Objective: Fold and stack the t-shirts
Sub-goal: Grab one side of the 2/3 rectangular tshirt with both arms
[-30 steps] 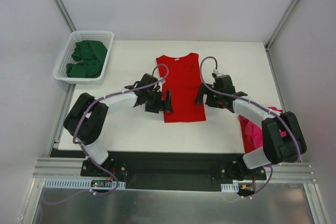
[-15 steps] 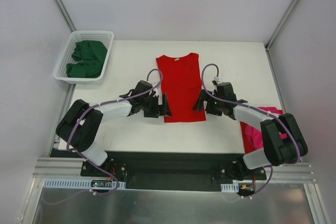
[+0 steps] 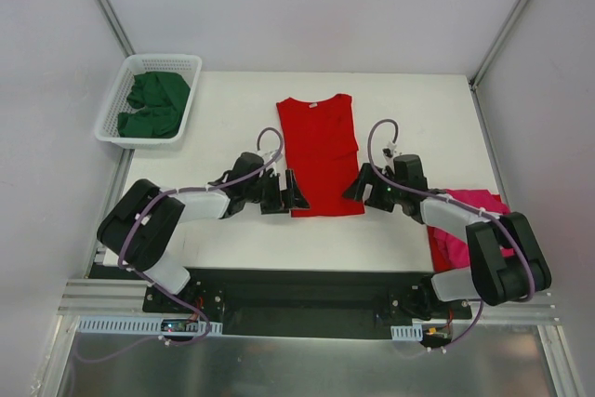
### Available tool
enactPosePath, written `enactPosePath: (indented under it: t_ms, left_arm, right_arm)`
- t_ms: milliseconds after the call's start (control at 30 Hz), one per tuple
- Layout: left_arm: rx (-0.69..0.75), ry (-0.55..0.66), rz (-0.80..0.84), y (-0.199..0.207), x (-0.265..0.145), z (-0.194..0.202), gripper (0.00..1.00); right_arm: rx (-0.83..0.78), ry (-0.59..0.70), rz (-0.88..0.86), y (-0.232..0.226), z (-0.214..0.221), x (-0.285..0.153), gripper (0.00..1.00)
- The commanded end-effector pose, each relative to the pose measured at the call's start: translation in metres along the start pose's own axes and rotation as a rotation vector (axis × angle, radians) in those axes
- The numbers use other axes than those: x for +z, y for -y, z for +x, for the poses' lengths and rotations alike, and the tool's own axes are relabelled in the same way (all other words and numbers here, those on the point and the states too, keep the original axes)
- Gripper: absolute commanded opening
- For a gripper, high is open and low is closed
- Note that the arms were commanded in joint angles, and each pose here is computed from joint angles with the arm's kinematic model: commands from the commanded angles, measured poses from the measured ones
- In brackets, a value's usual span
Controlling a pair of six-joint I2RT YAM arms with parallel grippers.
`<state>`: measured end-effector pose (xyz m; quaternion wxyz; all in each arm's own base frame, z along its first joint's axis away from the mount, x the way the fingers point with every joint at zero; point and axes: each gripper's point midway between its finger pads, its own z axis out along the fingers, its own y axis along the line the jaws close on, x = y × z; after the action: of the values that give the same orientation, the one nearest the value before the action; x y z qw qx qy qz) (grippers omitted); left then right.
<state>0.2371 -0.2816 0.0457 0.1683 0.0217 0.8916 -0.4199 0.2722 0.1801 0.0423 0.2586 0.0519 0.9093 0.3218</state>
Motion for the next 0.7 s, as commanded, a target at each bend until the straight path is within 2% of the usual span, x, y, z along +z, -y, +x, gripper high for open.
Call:
enactPosePath:
  t_ms: [0, 300, 667]
  left_arm:
    - [-0.064, -0.042, -0.079, -0.026, -0.008, 0.028, 0.90]
    - [-0.079, -0.033, -0.109, -0.036, -0.011, 0.039, 0.90]
    - [-0.145, -0.083, -0.040, -0.040, 0.016, 0.052, 0.89]
  right_arm:
    - [0.047, -0.084, 0.054, 0.019, 0.035, -0.008, 0.96]
    - [0.044, -0.112, 0.076, 0.030, 0.057, -0.010, 0.96]
    - [0.110, -0.155, 0.020, 0.035, 0.079, 0.007, 0.96]
